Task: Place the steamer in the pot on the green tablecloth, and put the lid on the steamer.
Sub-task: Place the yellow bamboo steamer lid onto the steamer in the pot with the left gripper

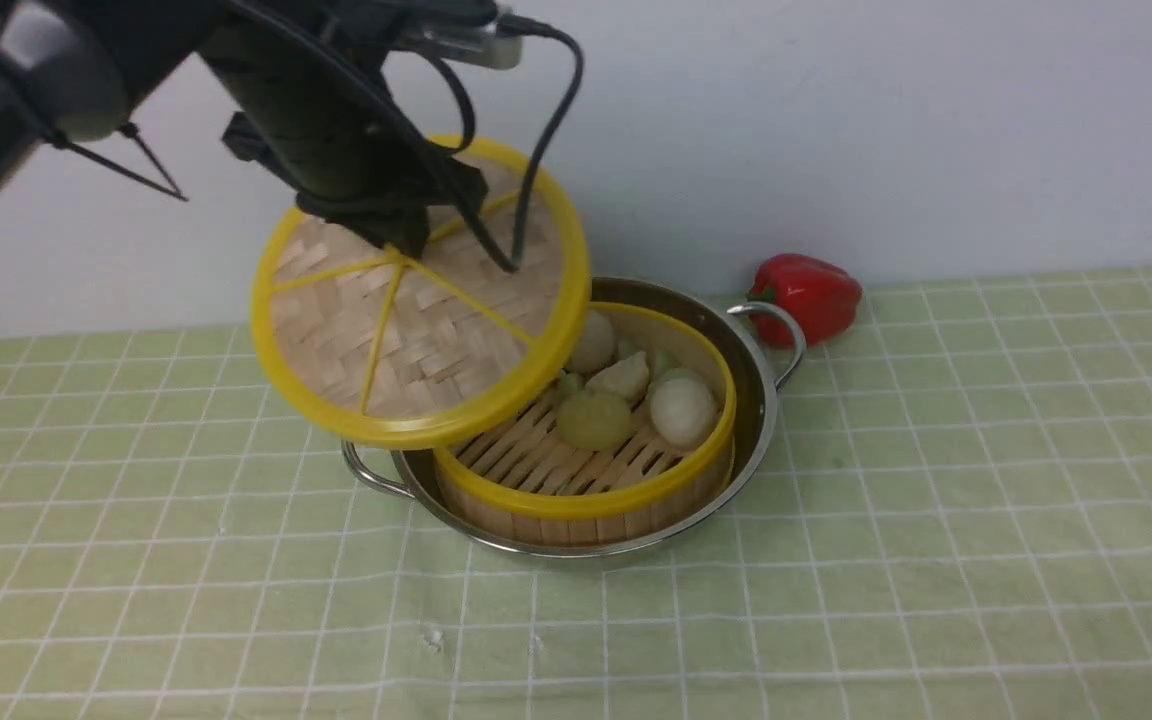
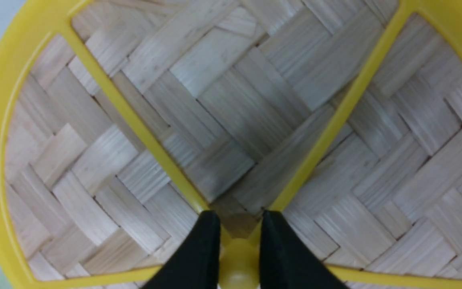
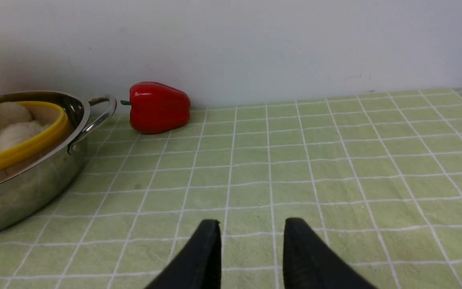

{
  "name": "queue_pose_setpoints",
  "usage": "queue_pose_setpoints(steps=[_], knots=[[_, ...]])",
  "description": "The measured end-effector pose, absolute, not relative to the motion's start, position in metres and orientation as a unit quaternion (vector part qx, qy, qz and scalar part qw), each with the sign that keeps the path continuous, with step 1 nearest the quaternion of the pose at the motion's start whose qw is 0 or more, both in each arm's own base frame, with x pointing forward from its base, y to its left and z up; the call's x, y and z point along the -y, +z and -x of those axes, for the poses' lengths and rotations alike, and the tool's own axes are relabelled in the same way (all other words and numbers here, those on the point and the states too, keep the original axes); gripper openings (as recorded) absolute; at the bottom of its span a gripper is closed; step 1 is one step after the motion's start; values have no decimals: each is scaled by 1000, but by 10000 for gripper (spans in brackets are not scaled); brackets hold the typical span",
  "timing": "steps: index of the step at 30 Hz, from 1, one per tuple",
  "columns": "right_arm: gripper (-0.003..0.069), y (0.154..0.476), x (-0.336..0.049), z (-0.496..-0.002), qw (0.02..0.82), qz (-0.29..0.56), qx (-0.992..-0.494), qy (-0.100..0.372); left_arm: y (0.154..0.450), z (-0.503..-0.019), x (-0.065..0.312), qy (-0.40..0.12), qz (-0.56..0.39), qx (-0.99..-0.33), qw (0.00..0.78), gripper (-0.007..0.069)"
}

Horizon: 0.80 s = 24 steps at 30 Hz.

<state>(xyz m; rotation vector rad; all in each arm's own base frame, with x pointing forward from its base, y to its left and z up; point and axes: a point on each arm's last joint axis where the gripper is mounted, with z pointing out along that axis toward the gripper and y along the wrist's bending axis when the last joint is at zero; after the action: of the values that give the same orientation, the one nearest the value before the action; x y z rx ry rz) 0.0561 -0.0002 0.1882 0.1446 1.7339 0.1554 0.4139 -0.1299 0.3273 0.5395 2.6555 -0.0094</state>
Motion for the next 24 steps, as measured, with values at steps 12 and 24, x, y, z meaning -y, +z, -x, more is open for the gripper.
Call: queue_pose_setpoints(steps=[12, 24], knots=[[240, 188, 0, -56, 642, -63, -761, 68, 287, -410, 191, 16, -334, -926, 174, 120], [240, 188, 0, -56, 642, -63, -761, 68, 275, -409, 204, 22, -383, -909, 162, 120]])
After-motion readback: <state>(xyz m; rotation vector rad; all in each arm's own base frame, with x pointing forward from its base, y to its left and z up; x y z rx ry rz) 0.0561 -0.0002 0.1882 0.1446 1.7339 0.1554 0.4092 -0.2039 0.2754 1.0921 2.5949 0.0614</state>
